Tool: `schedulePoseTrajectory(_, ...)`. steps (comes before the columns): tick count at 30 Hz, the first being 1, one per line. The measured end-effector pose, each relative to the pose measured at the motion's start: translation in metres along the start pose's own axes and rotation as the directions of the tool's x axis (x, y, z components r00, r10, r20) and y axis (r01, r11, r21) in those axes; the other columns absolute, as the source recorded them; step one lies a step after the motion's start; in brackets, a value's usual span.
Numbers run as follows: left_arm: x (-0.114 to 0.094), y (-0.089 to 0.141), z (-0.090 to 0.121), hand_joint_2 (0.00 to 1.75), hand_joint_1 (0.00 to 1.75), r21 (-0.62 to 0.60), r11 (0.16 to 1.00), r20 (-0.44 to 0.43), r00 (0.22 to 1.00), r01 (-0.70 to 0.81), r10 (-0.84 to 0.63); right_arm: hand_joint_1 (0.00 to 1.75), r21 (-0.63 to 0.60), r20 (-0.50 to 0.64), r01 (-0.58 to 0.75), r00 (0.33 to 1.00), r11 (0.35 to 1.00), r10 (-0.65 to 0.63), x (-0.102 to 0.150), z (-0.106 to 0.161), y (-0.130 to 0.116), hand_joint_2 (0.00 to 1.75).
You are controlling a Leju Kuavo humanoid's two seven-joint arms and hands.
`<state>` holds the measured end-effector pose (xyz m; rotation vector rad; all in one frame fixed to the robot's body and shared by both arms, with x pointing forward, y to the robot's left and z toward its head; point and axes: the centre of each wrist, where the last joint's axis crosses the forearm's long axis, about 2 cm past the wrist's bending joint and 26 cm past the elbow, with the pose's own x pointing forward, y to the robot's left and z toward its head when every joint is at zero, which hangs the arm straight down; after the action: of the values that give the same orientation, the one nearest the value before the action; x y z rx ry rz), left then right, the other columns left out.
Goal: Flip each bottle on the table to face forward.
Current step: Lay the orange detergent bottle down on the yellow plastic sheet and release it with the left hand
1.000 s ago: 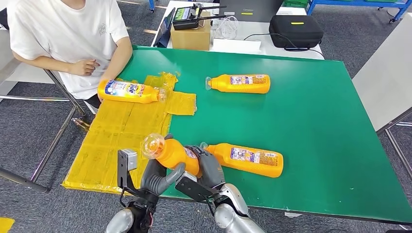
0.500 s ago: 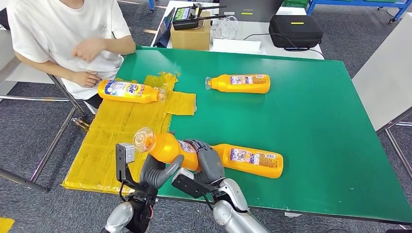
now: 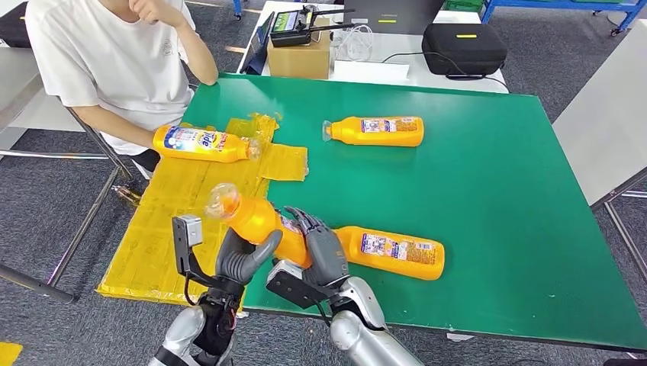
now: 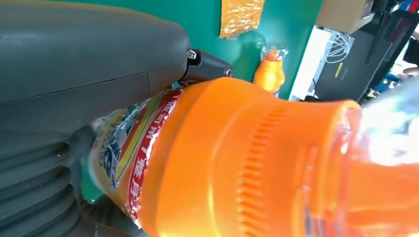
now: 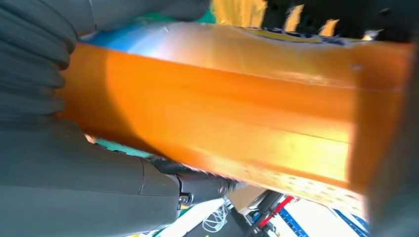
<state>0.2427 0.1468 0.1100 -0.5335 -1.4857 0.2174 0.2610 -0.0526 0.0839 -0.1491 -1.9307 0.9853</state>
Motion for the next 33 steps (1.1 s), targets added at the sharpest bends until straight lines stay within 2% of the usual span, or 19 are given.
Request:
schedulePoseTrajectory(7, 0.007, 0.009, -0.007, 1.75, 1.75, 0.065, 0.998, 0.047, 0.999, 0.018, -0.021, 0.00, -0.103, 0.047, 0.016, 0.999, 0.995, -0.011, 0.008, -0.005, -0.001, 0.00)
schedulePoseTrajectory(13, 0.016, 0.024, -0.022, 1.75, 1.75, 0.138, 0.969, 0.120, 0.967, 0.207, -0.223, 0.00, -0.238, 0.117, 0.044, 0.993, 0.970, -0.016, 0.014, -0.006, -0.006, 0.00)
schedulePoseTrajectory(16, 0.023, 0.034, -0.028, 1.75, 1.75, 0.172, 0.921, 0.171, 0.911, 0.348, -0.376, 0.00, -0.294, 0.169, 0.048, 0.986, 0.955, 0.002, 0.018, -0.005, -0.011, 0.00)
schedulePoseTrajectory(20, 0.038, 0.047, -0.038, 1.75, 1.75, 0.253, 0.759, 0.239, 0.722, 0.599, -0.649, 0.00, -0.375, 0.239, 0.071, 0.971, 0.924, 0.022, 0.026, -0.006, -0.018, 0.00)
schedulePoseTrajectory(24, 0.053, 0.056, -0.053, 1.75, 1.75, 0.340, 0.480, 0.238, 0.420, 0.808, -0.876, 0.00, -0.470, 0.292, 0.108, 0.956, 0.876, 0.039, 0.034, -0.007, -0.031, 0.00)
schedulePoseTrajectory(27, 0.060, 0.061, -0.068, 1.75, 1.75, 0.356, 0.291, 0.203, 0.231, 0.888, -0.952, 0.00, -0.524, 0.311, 0.136, 0.950, 0.841, 0.040, 0.037, -0.007, -0.041, 0.00)
schedulePoseTrajectory(29, 0.062, 0.065, -0.078, 1.75, 1.75, 0.331, 0.211, 0.170, 0.162, 0.920, -0.972, 0.00, -0.548, 0.319, 0.158, 0.947, 0.821, 0.030, 0.040, -0.007, -0.046, 0.00)
schedulePoseTrajectory(33, 0.063, 0.074, -0.099, 1.75, 1.75, 0.242, 0.099, 0.082, 0.081, 0.965, -0.993, 0.00, -0.577, 0.331, 0.207, 0.944, 0.790, -0.005, 0.045, -0.006, -0.052, 0.00)
